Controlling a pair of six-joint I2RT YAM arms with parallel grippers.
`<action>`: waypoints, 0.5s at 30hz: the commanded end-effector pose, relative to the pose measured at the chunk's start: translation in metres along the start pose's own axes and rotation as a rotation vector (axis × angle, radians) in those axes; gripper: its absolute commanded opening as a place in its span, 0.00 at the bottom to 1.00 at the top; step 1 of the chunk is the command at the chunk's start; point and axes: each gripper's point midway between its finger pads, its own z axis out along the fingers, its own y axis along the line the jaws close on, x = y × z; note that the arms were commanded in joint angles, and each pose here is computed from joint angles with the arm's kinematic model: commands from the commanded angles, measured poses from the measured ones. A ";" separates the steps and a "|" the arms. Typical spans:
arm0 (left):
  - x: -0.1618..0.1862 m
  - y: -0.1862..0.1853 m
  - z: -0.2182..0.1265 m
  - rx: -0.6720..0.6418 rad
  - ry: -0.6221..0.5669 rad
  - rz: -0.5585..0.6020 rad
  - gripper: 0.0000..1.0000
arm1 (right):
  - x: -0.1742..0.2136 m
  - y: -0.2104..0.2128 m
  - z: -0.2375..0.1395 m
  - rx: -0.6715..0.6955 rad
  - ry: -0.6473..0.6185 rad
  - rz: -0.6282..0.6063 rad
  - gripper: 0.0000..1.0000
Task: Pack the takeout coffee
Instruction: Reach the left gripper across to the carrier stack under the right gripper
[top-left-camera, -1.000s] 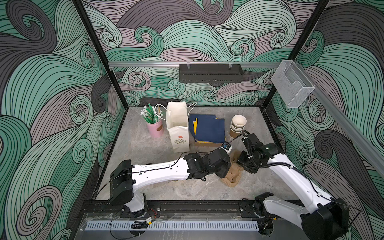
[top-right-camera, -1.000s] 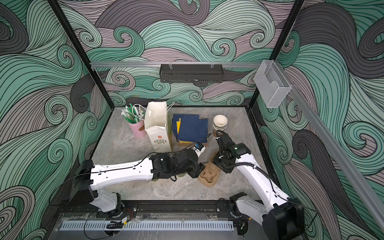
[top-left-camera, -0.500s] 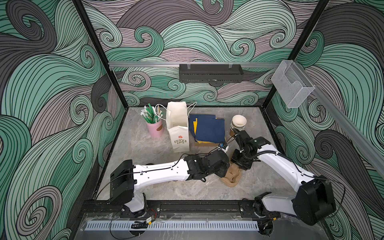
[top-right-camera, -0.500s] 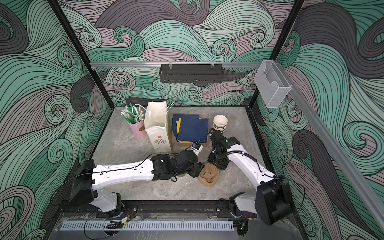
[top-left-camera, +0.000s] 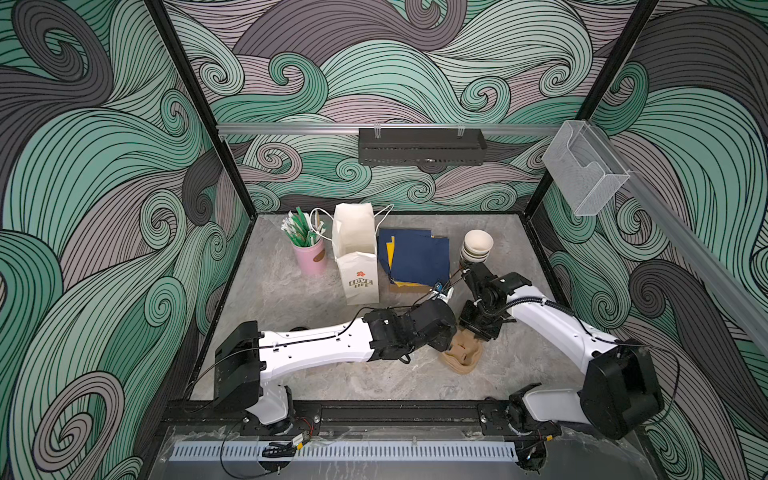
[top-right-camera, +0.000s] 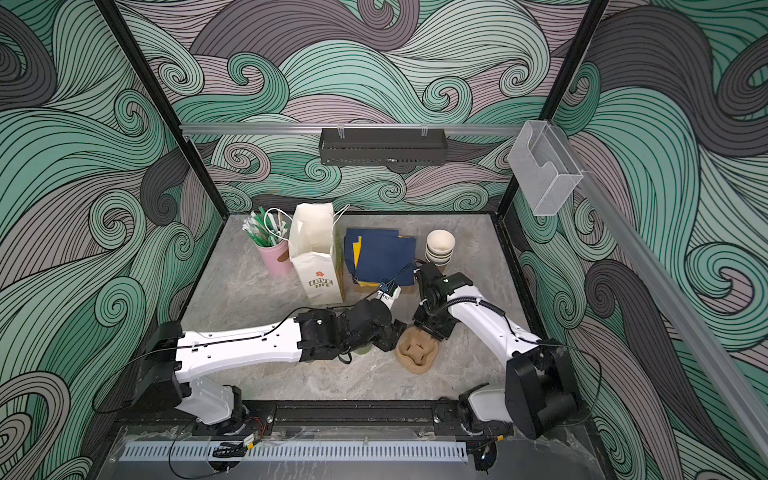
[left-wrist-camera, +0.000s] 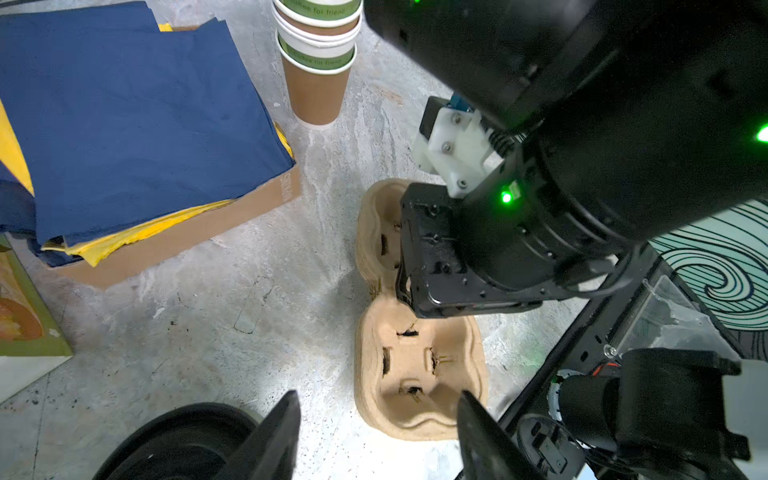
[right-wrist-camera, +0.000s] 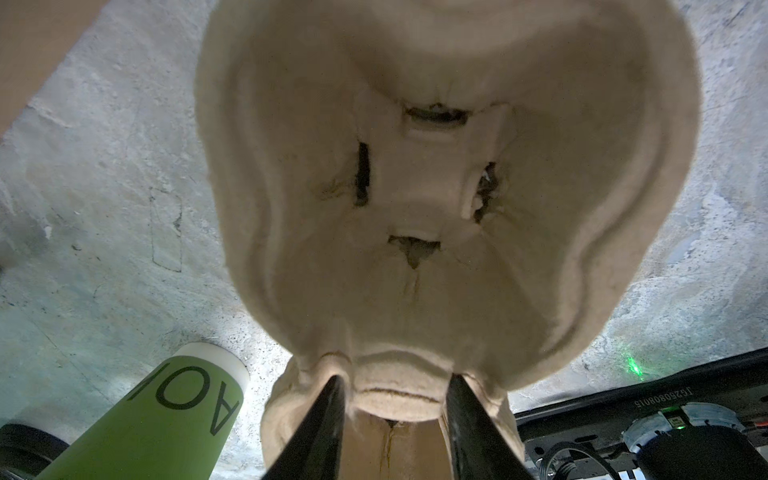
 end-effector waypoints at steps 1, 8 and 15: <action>-0.011 0.005 -0.009 -0.014 -0.044 -0.010 0.62 | 0.000 -0.004 0.003 0.028 -0.006 0.016 0.41; -0.014 0.012 -0.013 -0.048 -0.061 0.008 0.62 | -0.003 -0.007 -0.001 0.035 -0.031 0.001 0.34; -0.010 0.008 -0.004 -0.029 -0.031 -0.049 0.63 | -0.009 -0.011 -0.009 -0.002 -0.033 -0.073 0.28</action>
